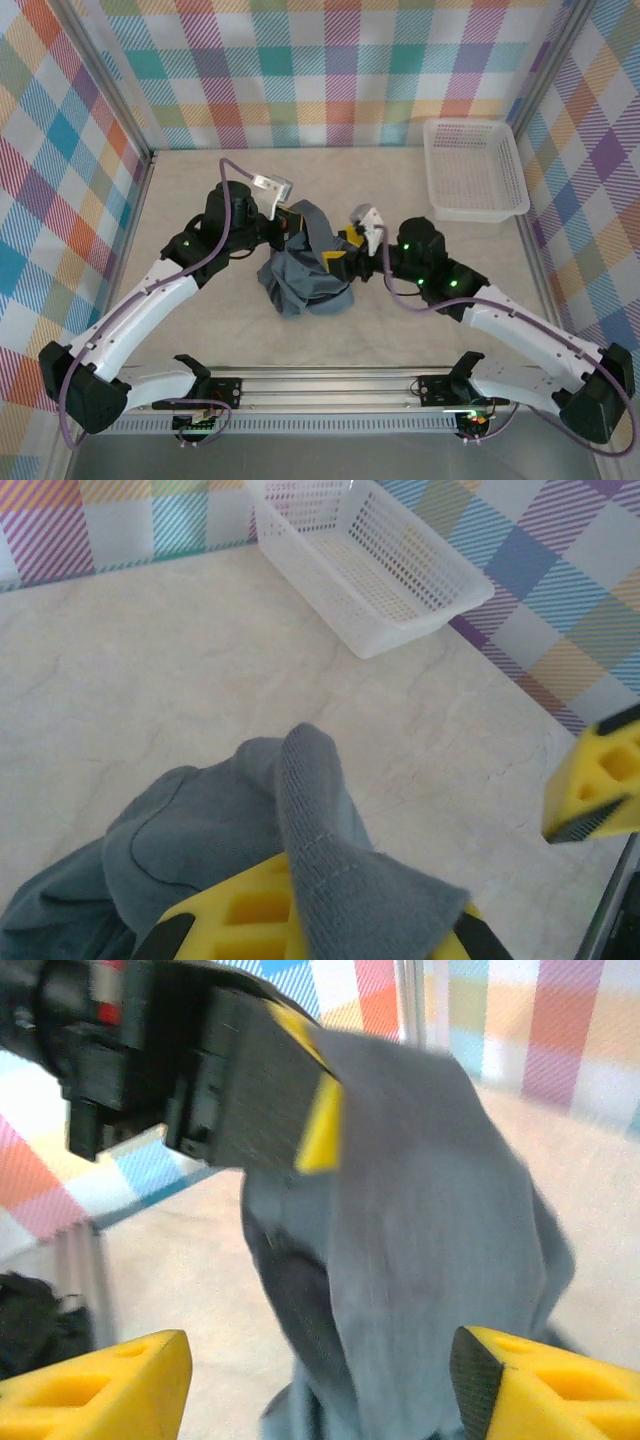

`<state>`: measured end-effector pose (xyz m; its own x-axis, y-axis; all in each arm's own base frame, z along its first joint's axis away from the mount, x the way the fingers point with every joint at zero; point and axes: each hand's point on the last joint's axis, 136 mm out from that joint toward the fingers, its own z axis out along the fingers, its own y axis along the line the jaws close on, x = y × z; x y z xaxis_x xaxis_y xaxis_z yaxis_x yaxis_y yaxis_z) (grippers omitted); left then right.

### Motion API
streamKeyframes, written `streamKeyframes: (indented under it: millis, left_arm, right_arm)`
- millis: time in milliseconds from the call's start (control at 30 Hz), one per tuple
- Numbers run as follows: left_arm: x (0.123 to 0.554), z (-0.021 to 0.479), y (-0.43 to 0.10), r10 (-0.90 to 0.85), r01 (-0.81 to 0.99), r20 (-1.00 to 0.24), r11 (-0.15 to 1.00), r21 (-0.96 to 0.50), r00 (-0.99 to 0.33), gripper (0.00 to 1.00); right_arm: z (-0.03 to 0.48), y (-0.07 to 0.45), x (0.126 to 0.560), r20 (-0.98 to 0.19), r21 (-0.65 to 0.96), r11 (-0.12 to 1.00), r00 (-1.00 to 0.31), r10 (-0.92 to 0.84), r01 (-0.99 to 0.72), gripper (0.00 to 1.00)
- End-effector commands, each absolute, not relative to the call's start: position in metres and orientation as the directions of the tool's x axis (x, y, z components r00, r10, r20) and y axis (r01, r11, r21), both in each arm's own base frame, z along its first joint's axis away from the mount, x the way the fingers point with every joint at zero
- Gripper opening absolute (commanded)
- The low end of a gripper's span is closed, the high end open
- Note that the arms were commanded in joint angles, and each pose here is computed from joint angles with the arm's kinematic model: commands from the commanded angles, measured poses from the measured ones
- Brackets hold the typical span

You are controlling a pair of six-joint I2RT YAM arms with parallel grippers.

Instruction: Fold the inside-out t-shirt

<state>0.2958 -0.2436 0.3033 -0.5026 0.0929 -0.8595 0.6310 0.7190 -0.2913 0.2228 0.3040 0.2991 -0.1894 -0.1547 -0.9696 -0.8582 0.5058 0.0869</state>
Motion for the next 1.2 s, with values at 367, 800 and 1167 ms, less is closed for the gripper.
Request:
streamKeyframes:
  millis: [367, 800, 1167]
  left_arm:
    - [0.301, 0.327, -0.243, 0.037, 0.609, -0.862, 0.723, -0.325, -0.505, 0.0]
    - [0.267, 0.357, -0.293, 0.029, 0.798, -0.877, 0.431, -0.422, -0.479, 0.09]
    - [0.267, 0.354, -0.299, -0.009, 0.748, -0.935, 0.597, -0.29, -0.355, 0.73]
  right_arm:
    - [0.308, 0.321, 0.319, -0.833, -0.538, 0.698, 0.173, -0.525, -0.472, 0.49]
    - [0.345, 0.204, 0.306, -0.984, 0.034, 0.891, -0.174, -0.051, -0.452, 0.0]
    - [0.307, 0.039, 0.269, -0.892, 0.338, 0.923, -0.249, 0.376, 0.183, 0.56]
